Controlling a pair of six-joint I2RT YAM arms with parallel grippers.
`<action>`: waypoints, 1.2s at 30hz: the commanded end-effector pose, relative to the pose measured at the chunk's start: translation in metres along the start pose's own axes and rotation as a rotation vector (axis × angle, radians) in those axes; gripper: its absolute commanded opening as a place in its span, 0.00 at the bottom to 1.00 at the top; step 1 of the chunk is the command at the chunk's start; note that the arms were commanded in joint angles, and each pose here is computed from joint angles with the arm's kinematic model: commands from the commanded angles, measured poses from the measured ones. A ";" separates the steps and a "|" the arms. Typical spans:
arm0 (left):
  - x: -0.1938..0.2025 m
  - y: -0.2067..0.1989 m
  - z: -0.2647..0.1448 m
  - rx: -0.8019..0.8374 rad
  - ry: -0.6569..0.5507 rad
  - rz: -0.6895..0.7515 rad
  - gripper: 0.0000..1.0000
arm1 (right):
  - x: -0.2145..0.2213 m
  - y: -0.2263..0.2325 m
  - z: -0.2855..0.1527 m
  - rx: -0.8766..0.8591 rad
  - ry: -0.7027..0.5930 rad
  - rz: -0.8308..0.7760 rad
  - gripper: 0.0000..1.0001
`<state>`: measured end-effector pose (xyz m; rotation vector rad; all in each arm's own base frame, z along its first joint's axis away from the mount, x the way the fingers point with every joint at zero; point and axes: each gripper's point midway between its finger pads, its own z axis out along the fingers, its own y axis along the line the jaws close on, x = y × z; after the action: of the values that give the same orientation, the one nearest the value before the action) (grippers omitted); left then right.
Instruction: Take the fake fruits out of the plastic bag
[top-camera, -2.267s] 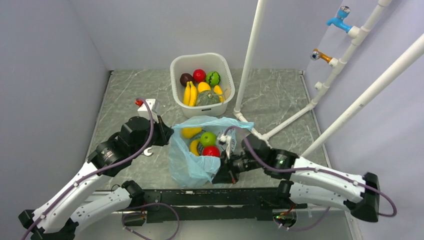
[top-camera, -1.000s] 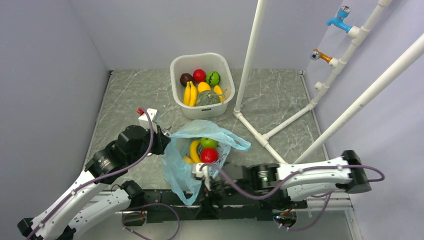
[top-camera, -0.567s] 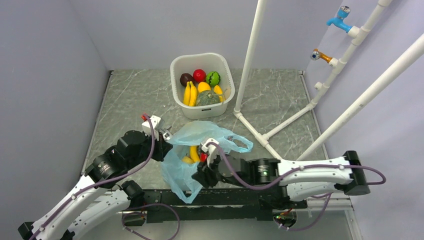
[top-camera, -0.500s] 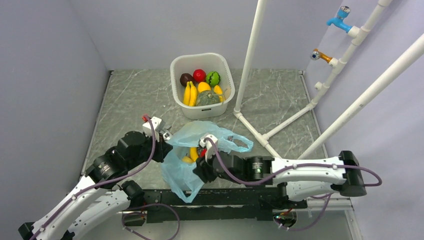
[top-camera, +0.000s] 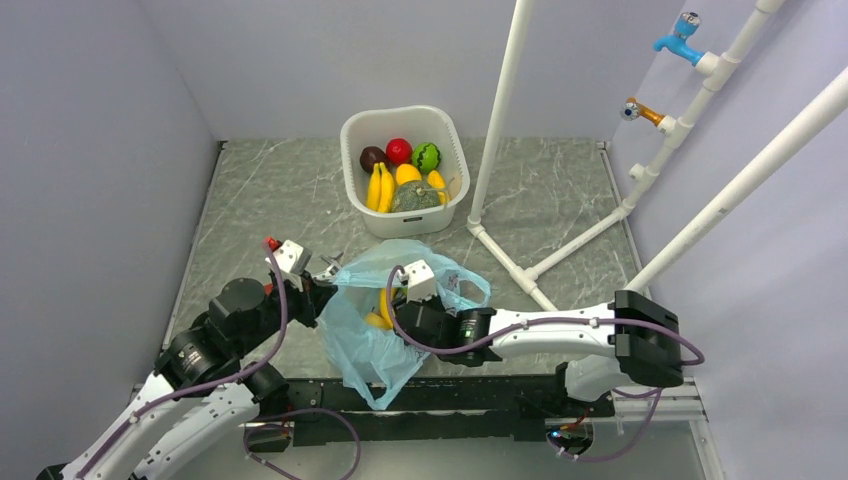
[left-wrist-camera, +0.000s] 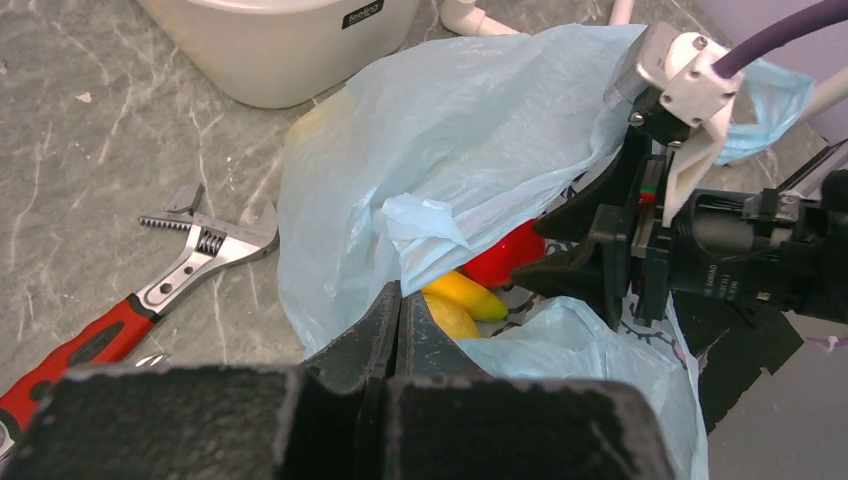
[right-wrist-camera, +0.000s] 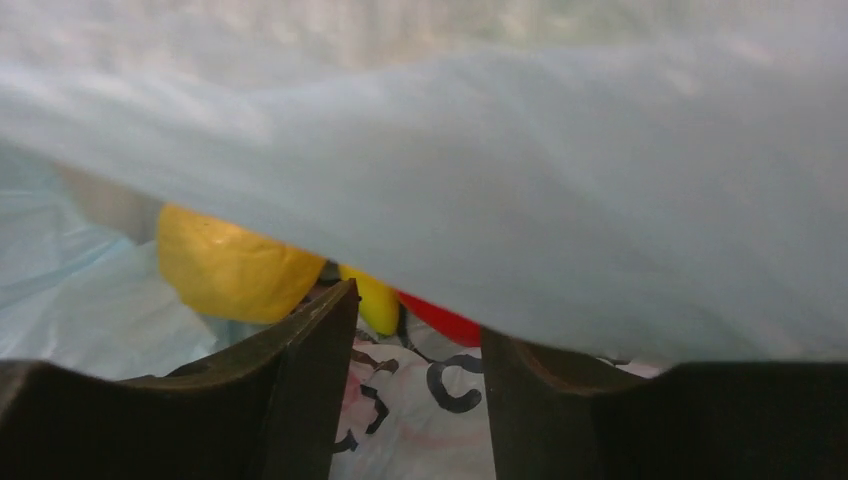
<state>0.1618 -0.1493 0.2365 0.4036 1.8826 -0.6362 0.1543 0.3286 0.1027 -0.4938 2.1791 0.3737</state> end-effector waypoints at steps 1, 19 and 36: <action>-0.010 0.004 -0.001 -0.017 -0.065 0.013 0.00 | 0.004 -0.023 0.009 0.120 -0.028 0.014 0.57; 0.003 -0.005 0.012 0.030 0.016 0.030 0.00 | 0.003 -0.027 0.042 0.140 -0.088 -0.131 0.92; 0.003 0.004 0.011 -0.019 0.019 0.024 0.00 | -0.035 -0.005 0.005 -0.044 -0.159 -0.084 0.11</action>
<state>0.1657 -0.1547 0.2206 0.4411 1.9263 -0.6155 0.1857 0.3223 0.0852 -0.5968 2.0490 0.2262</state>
